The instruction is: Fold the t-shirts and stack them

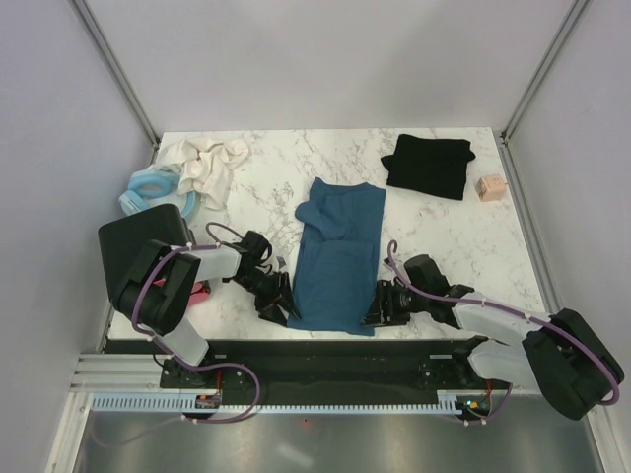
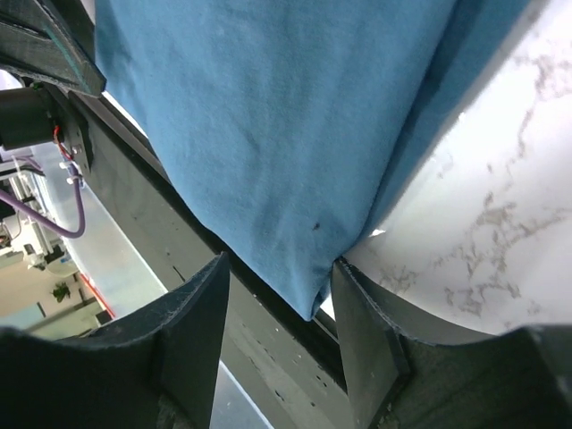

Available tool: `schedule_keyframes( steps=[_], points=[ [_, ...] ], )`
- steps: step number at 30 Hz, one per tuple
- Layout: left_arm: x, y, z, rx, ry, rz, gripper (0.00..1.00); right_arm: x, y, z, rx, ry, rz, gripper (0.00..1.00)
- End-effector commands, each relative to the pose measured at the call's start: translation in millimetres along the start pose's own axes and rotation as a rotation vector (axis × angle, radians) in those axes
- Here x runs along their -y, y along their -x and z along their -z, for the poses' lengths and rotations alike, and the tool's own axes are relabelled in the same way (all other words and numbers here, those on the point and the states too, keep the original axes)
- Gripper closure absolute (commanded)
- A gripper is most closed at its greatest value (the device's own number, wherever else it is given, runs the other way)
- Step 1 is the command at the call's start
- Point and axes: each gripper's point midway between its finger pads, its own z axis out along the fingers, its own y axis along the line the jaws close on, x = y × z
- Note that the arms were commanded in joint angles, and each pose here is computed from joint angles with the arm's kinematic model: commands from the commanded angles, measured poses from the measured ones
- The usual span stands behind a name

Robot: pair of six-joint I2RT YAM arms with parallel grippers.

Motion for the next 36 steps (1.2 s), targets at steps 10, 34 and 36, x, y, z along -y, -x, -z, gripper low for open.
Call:
schedule_keyframes(
  steps=[10,34,36],
  points=[
    [-28.1,21.8,-2.1,0.139,0.138,-0.056,0.47,26.0,-5.8,46.0,0.021,-0.337,-0.112,0.43],
    [-28.9,25.3,-6.3,0.150,0.126,-0.063,0.51,30.3,-24.0,-23.4,-0.112,-0.246,-0.107,0.48],
    [-29.7,26.0,-6.5,0.149,0.129,-0.063,0.59,32.4,-24.6,-23.7,-0.115,-0.255,-0.108,0.55]
  ],
)
